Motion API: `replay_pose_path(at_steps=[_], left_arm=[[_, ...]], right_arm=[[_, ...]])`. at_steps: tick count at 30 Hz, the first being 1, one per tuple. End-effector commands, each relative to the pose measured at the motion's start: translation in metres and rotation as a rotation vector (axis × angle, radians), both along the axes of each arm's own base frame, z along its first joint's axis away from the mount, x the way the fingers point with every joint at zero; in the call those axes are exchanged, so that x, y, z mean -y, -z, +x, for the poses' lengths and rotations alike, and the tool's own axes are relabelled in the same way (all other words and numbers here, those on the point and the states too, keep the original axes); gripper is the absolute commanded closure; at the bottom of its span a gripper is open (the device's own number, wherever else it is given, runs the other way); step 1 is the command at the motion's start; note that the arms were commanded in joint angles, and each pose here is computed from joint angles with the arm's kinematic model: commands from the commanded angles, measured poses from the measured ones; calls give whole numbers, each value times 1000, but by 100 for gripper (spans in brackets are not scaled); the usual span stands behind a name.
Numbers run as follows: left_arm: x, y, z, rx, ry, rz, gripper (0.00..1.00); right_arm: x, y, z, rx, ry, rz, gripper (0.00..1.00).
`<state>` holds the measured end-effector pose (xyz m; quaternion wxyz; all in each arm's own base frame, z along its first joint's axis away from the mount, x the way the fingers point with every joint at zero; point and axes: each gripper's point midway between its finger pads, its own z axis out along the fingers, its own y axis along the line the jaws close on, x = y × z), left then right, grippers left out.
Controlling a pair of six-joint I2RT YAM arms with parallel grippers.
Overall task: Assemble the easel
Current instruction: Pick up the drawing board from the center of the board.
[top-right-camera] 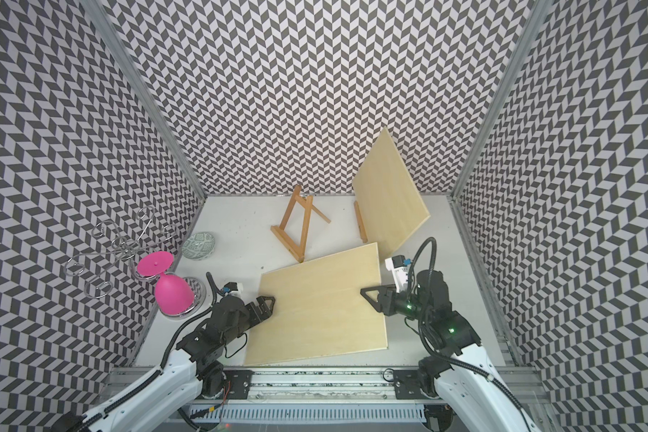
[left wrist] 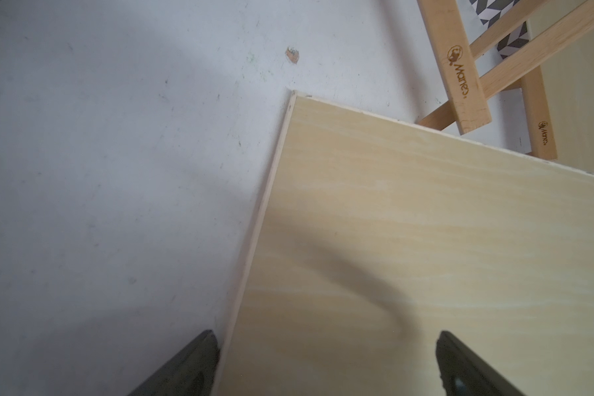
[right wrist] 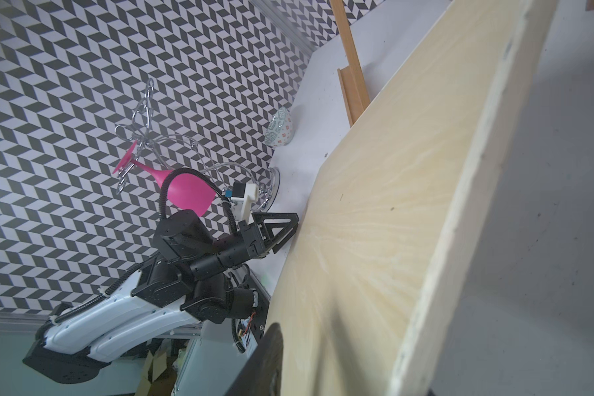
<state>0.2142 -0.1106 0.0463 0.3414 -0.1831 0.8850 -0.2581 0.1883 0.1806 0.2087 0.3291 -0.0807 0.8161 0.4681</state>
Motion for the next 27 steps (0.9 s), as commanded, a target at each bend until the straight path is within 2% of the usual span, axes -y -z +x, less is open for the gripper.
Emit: replay_pose_path(at_steps=[1,6,11,19,27], left_arm=[[11,5,-13,-71,60,-21,1],[12,-5,-9,-49,63,-20,1],[13,-17,-5,-25,68,-12,1],[14,-54,4,63,74,-17,1],[18,-120,11,228,96,-68,2]], right_arm=[[-6,-58,6,250,-29,49,66],[-3,-64,7,273,-16,36,77],[4,-73,12,323,38,23,84],[15,-95,22,426,139,52,99],[23,-116,27,542,204,87,100]])
